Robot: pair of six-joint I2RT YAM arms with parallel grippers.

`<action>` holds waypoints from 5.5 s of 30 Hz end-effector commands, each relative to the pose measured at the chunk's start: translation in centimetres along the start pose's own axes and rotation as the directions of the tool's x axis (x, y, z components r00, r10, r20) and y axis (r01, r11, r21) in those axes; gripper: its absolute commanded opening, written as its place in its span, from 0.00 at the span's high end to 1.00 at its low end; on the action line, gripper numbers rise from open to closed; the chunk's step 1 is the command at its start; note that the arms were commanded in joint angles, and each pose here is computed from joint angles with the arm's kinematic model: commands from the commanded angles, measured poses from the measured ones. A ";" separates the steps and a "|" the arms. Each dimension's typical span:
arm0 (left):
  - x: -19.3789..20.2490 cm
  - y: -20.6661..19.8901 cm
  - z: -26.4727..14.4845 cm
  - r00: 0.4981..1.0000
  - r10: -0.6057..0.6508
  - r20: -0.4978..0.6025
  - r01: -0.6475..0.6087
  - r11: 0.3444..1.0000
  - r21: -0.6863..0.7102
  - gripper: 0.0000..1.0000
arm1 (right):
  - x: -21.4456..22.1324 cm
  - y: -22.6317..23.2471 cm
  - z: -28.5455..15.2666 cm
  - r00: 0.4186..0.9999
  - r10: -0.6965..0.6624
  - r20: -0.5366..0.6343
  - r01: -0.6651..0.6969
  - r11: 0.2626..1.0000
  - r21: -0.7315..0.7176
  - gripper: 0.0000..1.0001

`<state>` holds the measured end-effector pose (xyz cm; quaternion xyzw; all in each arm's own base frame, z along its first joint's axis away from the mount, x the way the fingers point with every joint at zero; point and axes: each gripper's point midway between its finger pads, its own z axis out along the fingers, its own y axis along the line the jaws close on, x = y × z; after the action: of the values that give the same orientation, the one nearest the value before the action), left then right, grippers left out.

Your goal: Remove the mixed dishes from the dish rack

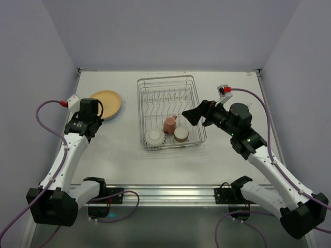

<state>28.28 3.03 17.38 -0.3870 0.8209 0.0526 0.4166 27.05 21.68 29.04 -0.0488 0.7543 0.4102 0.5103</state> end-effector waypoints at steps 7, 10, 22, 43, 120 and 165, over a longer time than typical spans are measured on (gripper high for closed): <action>-4.6 -0.6 3.8 0.985 -0.118 0.122 0.127 0.989 -0.069 1.00 | 0.3 -0.4 0.9 0.999 -0.015 -0.033 0.015 1.000 -0.004 0.01; -5.0 0.5 5.8 0.986 -0.115 0.118 0.129 0.985 -0.112 1.00 | 0.6 -0.5 1.5 0.998 -0.016 -0.060 0.016 1.000 -0.004 0.01; -4.5 0.7 11.1 0.995 -0.094 0.038 0.100 0.974 -0.206 1.00 | 0.3 -0.5 4.1 0.989 -0.040 -0.140 0.039 0.999 -0.009 0.01; -4.5 0.1 13.6 0.997 -0.060 -0.043 0.052 0.982 -0.180 0.46 | 2.0 -1.3 6.3 0.972 -0.048 -0.229 0.045 0.999 -0.016 0.01; -9.0 0.4 -2.9 0.962 -0.006 0.273 -0.055 0.975 0.216 0.00 | 16.5 -7.8 14.0 0.805 0.411 -0.428 0.016 0.706 0.708 0.20; -7.6 -2.7 -4.0 0.969 0.052 0.240 -0.147 0.907 0.395 0.00 | 10.8 -4.1 11.0 0.846 0.265 -0.462 0.083 0.791 0.606 1.00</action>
<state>29.61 5.11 24.56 -0.2786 0.7888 -0.0258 0.5473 32.34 30.13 12.33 0.0529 0.9683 0.1133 0.2160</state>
